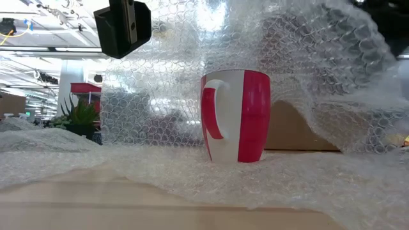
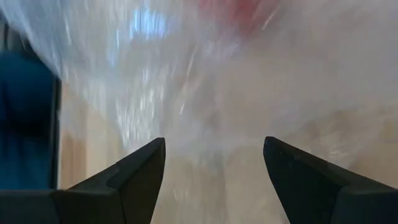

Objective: Wrap mug
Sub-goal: Wrap the red mug in the right bubble wrap

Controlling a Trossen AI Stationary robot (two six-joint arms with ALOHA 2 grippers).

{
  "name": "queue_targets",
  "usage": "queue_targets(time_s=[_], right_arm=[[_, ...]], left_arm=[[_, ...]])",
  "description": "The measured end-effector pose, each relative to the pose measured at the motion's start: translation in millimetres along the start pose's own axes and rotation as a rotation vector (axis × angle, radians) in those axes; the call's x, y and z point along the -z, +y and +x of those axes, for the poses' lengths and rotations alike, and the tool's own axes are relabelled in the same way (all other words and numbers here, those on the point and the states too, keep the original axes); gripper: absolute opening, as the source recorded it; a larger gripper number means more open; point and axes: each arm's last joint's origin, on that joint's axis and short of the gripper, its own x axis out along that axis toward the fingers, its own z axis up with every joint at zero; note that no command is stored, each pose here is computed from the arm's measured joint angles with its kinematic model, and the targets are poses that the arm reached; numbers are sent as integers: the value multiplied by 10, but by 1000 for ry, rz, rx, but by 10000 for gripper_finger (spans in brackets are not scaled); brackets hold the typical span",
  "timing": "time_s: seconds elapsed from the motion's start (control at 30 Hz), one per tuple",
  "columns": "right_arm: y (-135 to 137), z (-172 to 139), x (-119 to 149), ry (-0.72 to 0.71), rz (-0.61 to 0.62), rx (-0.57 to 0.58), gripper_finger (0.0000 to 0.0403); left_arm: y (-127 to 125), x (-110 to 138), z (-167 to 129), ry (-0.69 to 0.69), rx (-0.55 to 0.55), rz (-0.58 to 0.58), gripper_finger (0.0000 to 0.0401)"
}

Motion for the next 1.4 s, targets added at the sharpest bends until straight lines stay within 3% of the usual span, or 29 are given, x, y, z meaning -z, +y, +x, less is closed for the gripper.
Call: queue_targets(time_s=[0.23,0.7,0.83,1.07,1.2,1.4], right_arm=[[154,445,195,140,-126,16,260],[310,779,306,-166,-30,350,253],[235,921,325,-171,-22,408,202],[223,885,286,-225,-61,481,21],[266,651,223,-252,-42,454,13],[273,235,243,-178,46,368,2]], left_arm=[[15,5,2,6,-12,8,80],[30,-12,14,1,-19,8,81],[33,-10,14,3,-21,10,81],[29,-13,14,0,-17,8,81],[9,-27,14,-12,1,8,75],[-36,-52,10,-32,46,-2,62]])
